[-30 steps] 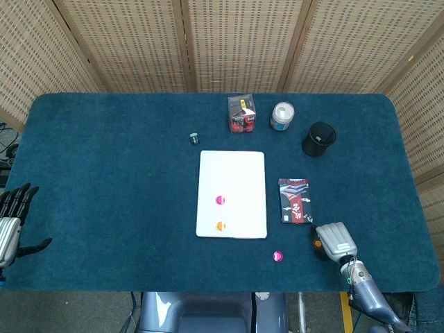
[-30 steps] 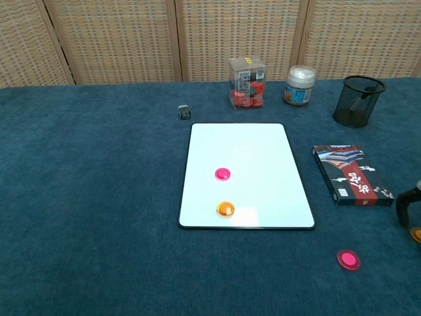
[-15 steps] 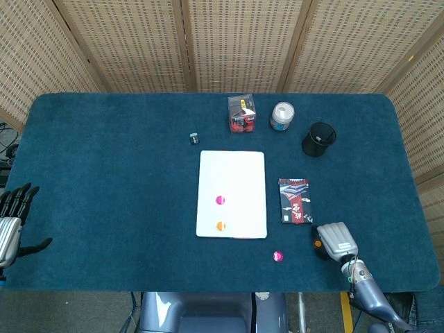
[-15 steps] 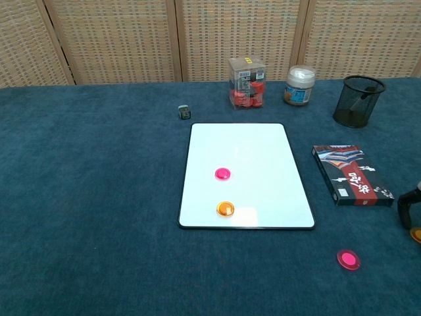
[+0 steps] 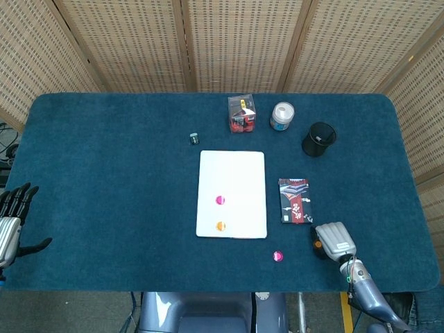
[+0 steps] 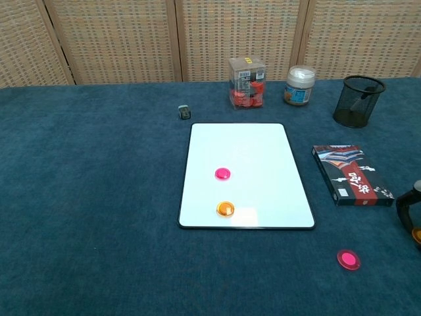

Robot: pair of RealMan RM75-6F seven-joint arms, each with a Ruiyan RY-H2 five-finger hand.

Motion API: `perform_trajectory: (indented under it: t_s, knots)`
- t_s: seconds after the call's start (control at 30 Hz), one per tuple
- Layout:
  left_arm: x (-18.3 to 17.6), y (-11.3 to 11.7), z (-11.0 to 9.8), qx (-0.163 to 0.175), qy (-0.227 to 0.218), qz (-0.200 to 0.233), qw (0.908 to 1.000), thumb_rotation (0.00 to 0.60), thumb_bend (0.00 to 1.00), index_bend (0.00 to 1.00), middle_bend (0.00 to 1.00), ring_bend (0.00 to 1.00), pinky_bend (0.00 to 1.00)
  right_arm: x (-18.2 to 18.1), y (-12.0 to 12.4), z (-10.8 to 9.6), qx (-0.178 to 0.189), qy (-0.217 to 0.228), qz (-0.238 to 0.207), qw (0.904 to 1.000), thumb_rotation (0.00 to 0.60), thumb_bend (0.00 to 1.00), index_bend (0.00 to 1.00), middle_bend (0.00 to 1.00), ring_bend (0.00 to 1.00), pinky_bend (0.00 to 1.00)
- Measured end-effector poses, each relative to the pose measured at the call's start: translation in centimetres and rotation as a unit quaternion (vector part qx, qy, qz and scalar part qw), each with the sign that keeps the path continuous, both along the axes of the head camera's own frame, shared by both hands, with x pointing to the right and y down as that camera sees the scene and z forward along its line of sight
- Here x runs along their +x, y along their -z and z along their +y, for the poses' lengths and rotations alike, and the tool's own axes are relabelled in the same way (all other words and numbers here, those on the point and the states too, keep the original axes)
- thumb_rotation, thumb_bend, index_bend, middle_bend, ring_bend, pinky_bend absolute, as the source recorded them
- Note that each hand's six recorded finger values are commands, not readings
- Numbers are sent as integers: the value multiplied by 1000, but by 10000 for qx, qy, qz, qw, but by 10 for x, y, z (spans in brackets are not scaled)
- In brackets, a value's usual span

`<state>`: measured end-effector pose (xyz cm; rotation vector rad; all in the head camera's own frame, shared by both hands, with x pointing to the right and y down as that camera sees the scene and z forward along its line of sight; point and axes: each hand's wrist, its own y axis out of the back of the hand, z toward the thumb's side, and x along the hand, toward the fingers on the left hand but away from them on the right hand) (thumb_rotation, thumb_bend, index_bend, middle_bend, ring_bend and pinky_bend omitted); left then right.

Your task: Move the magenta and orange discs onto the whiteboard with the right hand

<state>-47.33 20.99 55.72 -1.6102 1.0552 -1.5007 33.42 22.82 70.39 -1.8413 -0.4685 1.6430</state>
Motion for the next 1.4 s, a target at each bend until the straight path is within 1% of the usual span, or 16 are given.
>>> perform_trajectory:
  t_s: [0.23,0.43,0.6,0.73,0.83,1.0,1.17,1.27,1.4]
  knots:
    - [0,0,0,-1,2,0,10000,600,0,0,0,0,0,0,0,0,27,-9,-36,10000,600,363,559,902,951,1000]
    - [0,0,0,-7,4,1,10000,600,0,0,0,0,0,-12,11,-9,181,22,-237,9996,600,363,559,902,951,1000]
    - [0,0,-1,1,2,4,10000,600,0,0,0,0,0,-47,30,-24,378,191,-592,9973,600,365,559,902,951,1000]
    - [0,0,-1,-3,-2,-1,10000,600,0,0,0,0,0,-77,40,-39,551,452,-674,9952,600,406,559,902,951,1000]
    - [-1,0,-1,-9,18,-2,10000,600,0,0,0,0,0,-103,43,-48,605,598,-714,9938,600,414,559,902,951,1000]
    - [-3,-1,-3,-23,61,-4,10000,600,0,0,0,0,0,-151,38,-57,580,764,-756,9925,600,414,559,902,951,1000]
    - [-4,-2,-4,-45,72,-10,10000,600,0,0,0,0,0,-192,22,-60,550,886,-606,9927,600,414,559,902,951,1000]
    - [-4,-3,-4,-69,72,-14,9999,600,0,0,0,0,0,-206,13,-61,520,826,-495,9940,600,414,559,902,951,1000]
    - [-5,-3,-4,-62,82,2,9999,600,0,0,0,0,0,-213,3,-65,522,744,-293,9954,600,414,559,902,951,1000]
